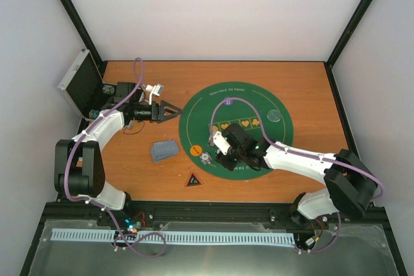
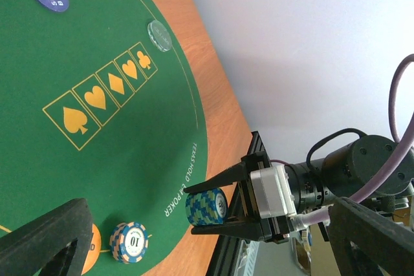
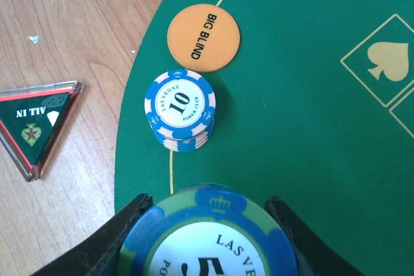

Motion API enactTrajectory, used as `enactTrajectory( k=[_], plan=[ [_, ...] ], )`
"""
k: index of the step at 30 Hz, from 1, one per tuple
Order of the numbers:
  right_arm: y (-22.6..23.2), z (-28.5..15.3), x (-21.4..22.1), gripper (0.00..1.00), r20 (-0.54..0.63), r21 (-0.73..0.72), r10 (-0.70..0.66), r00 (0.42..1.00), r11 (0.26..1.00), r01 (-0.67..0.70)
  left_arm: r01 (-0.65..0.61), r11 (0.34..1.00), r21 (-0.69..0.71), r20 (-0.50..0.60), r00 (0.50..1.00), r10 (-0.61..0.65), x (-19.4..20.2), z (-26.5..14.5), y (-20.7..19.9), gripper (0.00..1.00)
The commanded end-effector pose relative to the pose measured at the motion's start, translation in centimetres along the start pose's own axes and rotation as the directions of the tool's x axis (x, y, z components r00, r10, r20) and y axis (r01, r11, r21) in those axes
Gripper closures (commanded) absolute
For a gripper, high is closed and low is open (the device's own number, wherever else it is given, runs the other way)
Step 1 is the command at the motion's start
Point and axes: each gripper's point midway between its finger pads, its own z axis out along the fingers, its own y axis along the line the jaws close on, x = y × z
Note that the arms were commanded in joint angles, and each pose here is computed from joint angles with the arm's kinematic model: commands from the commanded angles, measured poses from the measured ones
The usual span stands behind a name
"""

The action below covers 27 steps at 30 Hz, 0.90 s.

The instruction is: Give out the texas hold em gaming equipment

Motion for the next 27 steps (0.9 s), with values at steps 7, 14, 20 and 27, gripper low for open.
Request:
enactTrajectory(
  k=[7,14,20,27],
  plan=[
    [-2.4,-1.2,-2.5,0.97,0.104,0.051,0.034,0.994,0.998,-0.039,-0.071,0.997,-0.003,0.025,0.997,0.071,-0.7,-0.7,-1.0,0.0],
    [-4.8,-1.6,-2.5,0.97,0.112,0.087,0.081,0.99,0.992,-0.091,-0.082,0.997,-0.006,0.029,0.996,0.082,-0.8,-0.8,-1.1,0.0],
    [-7.4,-1.9,-2.1,0.97,0.116,0.115,0.146,0.982,0.981,-0.159,-0.088,0.996,-0.005,0.027,0.996,0.088,-0.8,-0.8,-1.1,0.0],
    [-9.9,-1.8,-1.6,0.97,0.109,0.153,0.185,0.977,0.968,-0.201,-0.091,0.996,-0.004,0.027,0.996,0.091,-0.8,-0.8,-1.1,0.0]
  ],
)
